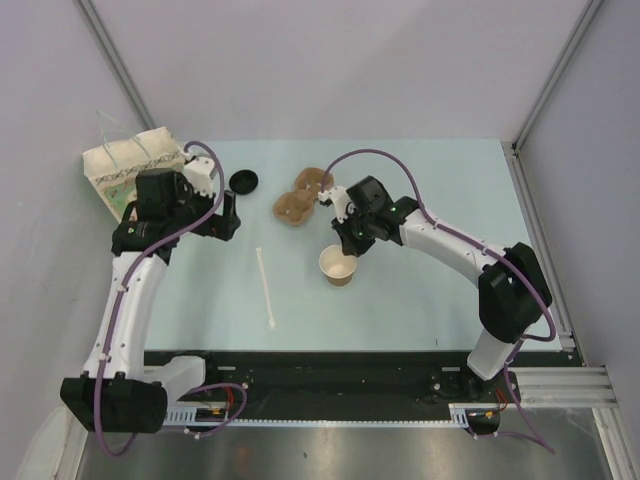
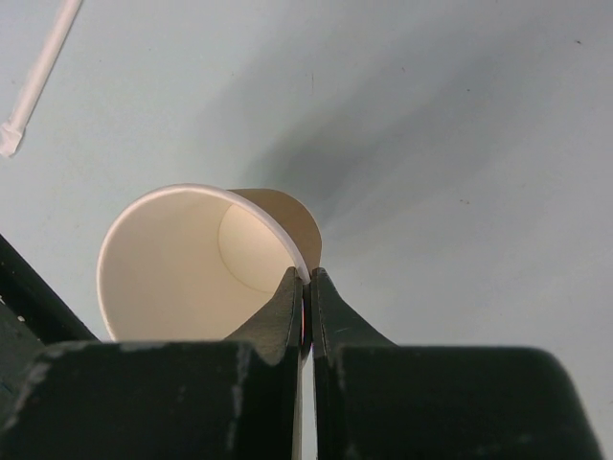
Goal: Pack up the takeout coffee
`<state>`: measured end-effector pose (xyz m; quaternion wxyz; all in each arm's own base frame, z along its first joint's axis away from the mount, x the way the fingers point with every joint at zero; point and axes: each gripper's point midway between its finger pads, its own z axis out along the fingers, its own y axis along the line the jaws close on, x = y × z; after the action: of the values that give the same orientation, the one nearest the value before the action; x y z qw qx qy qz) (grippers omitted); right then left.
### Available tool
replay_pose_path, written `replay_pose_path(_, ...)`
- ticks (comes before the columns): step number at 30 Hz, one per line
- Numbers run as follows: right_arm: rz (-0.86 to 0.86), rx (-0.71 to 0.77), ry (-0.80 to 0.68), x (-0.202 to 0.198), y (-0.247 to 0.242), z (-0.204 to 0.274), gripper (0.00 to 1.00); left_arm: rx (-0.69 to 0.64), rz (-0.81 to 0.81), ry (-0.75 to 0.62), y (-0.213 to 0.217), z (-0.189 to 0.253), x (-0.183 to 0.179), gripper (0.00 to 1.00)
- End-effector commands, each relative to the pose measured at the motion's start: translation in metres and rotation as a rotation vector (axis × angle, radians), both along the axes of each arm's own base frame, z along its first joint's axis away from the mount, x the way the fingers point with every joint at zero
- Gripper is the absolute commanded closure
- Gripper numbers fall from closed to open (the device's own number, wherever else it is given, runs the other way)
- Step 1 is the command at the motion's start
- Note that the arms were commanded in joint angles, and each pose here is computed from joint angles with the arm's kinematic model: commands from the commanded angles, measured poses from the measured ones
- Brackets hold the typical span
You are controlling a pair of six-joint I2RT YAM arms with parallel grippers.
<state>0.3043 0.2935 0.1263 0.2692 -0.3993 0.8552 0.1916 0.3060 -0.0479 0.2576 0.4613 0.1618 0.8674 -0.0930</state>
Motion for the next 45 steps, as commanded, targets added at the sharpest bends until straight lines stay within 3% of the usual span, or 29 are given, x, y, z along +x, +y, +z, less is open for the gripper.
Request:
replay_pose_path(1, 0.008, 0.034, -0.053, 0.005, 0.004, 0.011, 0.99, 0.048, -0.031, -0.025, -0.005, 0.011, 0.021, 0.01)
replay_pose_path(8, 0.020, 0.031, -0.008, -0.003, 0.006, -0.002, 0.98, 0.121, -0.040, -0.019, -0.004, 0.009, 0.056, 0.00)
replay_pose_path(12, 0.028, 0.039, -0.006, -0.005, 0.006, 0.001, 0.87, 0.146, -0.032, 0.009, -0.003, -0.002, 0.080, 0.00)
replay_pose_path(24, 0.040, 0.053, 0.028, -0.012, 0.006, 0.000, 0.72, 0.151, -0.066, 0.123, -0.019, -0.050, 0.161, 0.03)
replay_pose_path(30, 0.004, 0.141, -0.031, 0.002, -0.004, 0.040, 0.44, 0.178, -0.090, 0.191, -0.026, -0.092, 0.187, 0.08)
replay_pose_path(35, -0.047, 0.233, -0.122, 0.028, -0.030, 0.088, 0.30, 0.224, -0.085, 0.160, -0.024, -0.107, 0.220, 0.12)
replay_pose_path(38, -0.072, 0.280, -0.174, 0.040, -0.041, 0.116, 0.12, 0.237, -0.097, 0.164, -0.026, -0.122, 0.240, 0.13)
replay_pose_path(39, -0.098, 0.284, -0.193, 0.048, -0.051, 0.123, 0.01, 0.238, -0.102, 0.177, -0.027, -0.128, 0.243, 0.14)
replay_pose_path(45, -0.172, 0.231, -0.281, 0.071, -0.090, 0.136, 0.00, 0.253, -0.129, 0.159, -0.030, -0.152, 0.264, 0.18)
